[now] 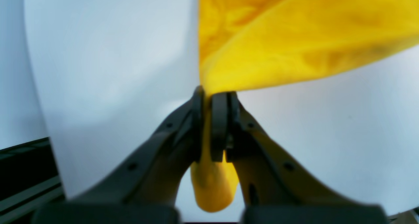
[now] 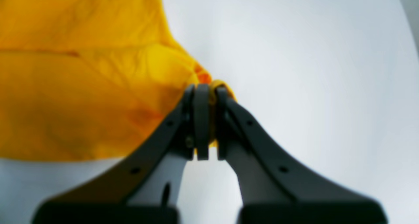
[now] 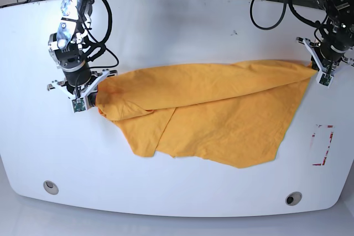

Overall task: Layout the t-shirt on the table in an organized manner, then fold the t-shirt properly
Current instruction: 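Lay the stretched shirt flat on the table, both grippers holding its edge, then release the left gripper and regrasp the shirt's hem corner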

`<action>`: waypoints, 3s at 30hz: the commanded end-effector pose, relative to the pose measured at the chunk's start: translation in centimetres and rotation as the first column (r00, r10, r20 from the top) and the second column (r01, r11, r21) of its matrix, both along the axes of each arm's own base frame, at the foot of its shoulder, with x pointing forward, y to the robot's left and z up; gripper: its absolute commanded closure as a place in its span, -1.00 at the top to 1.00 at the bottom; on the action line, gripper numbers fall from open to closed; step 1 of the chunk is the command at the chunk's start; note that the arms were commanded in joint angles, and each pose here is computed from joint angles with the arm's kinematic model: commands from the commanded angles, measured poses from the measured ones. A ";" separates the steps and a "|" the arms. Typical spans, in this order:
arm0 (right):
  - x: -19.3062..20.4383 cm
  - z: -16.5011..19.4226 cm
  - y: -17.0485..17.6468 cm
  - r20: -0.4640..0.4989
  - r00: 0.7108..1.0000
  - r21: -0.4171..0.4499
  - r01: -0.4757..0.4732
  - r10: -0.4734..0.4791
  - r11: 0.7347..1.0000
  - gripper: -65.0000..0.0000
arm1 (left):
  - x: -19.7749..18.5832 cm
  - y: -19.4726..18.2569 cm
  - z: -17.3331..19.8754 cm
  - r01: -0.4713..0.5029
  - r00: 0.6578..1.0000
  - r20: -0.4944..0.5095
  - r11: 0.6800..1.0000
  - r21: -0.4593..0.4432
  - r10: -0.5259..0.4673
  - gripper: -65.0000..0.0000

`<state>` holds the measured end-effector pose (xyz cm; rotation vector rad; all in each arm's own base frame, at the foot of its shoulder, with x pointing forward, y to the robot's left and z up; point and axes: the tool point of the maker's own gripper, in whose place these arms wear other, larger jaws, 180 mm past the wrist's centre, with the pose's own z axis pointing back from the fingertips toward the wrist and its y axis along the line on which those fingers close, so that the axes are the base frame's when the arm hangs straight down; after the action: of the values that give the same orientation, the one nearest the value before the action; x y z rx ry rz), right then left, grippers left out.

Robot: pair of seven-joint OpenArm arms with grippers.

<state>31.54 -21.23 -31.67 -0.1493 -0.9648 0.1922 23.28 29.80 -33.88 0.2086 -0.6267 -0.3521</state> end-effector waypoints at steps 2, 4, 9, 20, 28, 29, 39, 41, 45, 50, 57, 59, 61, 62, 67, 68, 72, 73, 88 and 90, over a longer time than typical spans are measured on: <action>0.1 1.4 -1.3 0.048 0.999 -0.026 0.007 -0.006 1.000 -1.00 | -0.2 0.3 0.6 0.018 0.999 0.030 1.000 0.012 -0.018 -1.00; -0.3 1.1 -1.7 0.034 0.999 -0.032 0.004 -0.003 0.999 -1.00 | -0.8 0.2 0.2 0.019 1.000 0.014 1.000 0.010 -0.019 -1.00; -1.2 0.5 -2.6 0.012 1.000 -0.040 0.021 -0.020 0.999 -1.00 | -1.8 0.3 -0.5 0.021 1.000 -0.015 1.000 0.010 -0.020 -1.00; -4.0 -2.0 -2.7 -0.074 0.997 -0.041 0.019 -0.022 0.999 -1.00 | -4.0 1.9 -0.8 0.014 0.997 -0.071 0.999 0.052 -0.010 -1.00; -5.1 -2.6 -4.2 -0.097 0.993 -0.048 0.061 -0.066 0.997 -1.00 | -4.5 4.7 0.6 -0.030 0.997 -0.060 0.994 0.109 0.037 -1.00; -5.2 -2.9 -4.3 -0.105 0.992 -0.045 0.064 -0.069 0.997 -1.00 | -4.5 4.9 0.7 -0.028 0.997 -0.061 0.993 0.116 0.036 -1.00; -5.9 -3.9 -3.7 -0.133 0.989 -0.025 0.067 -0.070 0.997 -1.00 | -5.0 4.4 0.2 -0.007 0.996 -0.089 0.993 0.115 0.017 -1.00; -6.0 -4.1 -3.7 -0.137 0.988 -0.022 0.073 -0.075 0.997 -1.00 | -4.9 4.2 0.0 0.005 0.995 -0.096 0.994 0.113 0.006 -1.00; -6.0 -4.2 -3.6 -0.137 0.988 -0.016 0.074 -0.076 0.997 -1.00 | -5.0 3.9 -0.2 0.013 0.995 -0.102 0.994 0.111 -0.002 -0.91; -6.1 -4.2 -3.6 -0.138 0.987 -0.017 0.075 -0.077 0.997 -1.00 | -5.8 4.0 -0.5 0.013 0.992 -0.124 0.994 0.112 0.001 -0.20; -6.0 -4.2 -3.5 -0.137 0.988 -0.016 0.075 -0.077 0.997 -1.00 | -6.3 4.1 -0.7 0.013 0.991 -0.137 0.994 0.111 0.003 0.37; -6.0 -4.2 -3.5 -0.136 0.988 -0.013 0.075 -0.076 0.997 -1.00 | -6.4 4.0 -0.8 0.014 0.990 -0.140 0.994 0.110 0.002 0.37; -5.8 -4.1 -3.5 -0.131 0.988 -0.011 0.076 -0.076 0.997 -1.00 | -6.3 4.0 -0.7 0.014 0.991 -0.135 0.994 0.109 0.000 0.37; -5.9 -4.1 -3.4 -0.131 0.988 -0.010 0.076 -0.077 0.997 -1.00 | -6.2 4.0 -0.6 0.015 0.991 -0.132 0.994 0.110 0.000 0.37; -5.7 -4.0 -3.3 -0.129 0.989 -0.009 0.073 -0.074 0.997 -1.00 | -4.8 4.0 0.5 0.003 0.997 -0.081 0.995 0.104 0.006 0.37; -5.7 -4.0 -3.3 -0.129 0.989 -0.007 0.073 -0.074 0.997 -1.00 | -4.5 4.0 0.9 -0.002 0.998 -0.068 0.995 0.097 0.009 0.37; -5.7 -4.0 -3.3 -0.127 0.989 -0.007 0.073 -0.074 0.997 -1.00 | -3.6 3.5 2.0 -0.018 0.999 -0.048 0.999 0.046 0.020 0.37; -5.7 -4.0 -3.3 -0.127 0.989 -0.007 0.073 -0.074 0.997 -1.00 | -3.3 3.4 2.5 -0.011 0.999 -0.040 0.999 0.041 0.012 0.37; -4.9 -3.4 -3.2 -0.104 0.992 -0.004 0.072 -0.072 0.997 -1.00 | 1.1 1.0 7.1 0.105 0.990 0.110 0.986 -0.127 -0.091 0.37; -4.7 -3.3 -3.2 -0.101 0.992 -0.003 0.072 -0.072 0.997 -1.00 | 1.9 1.2 7.8 0.102 0.987 0.139 0.987 -0.125 -0.084 0.37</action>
<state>25.83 -24.19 -36.34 -0.1595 -0.8049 0.1297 23.95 30.61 -28.04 0.0507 -0.7262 -0.3758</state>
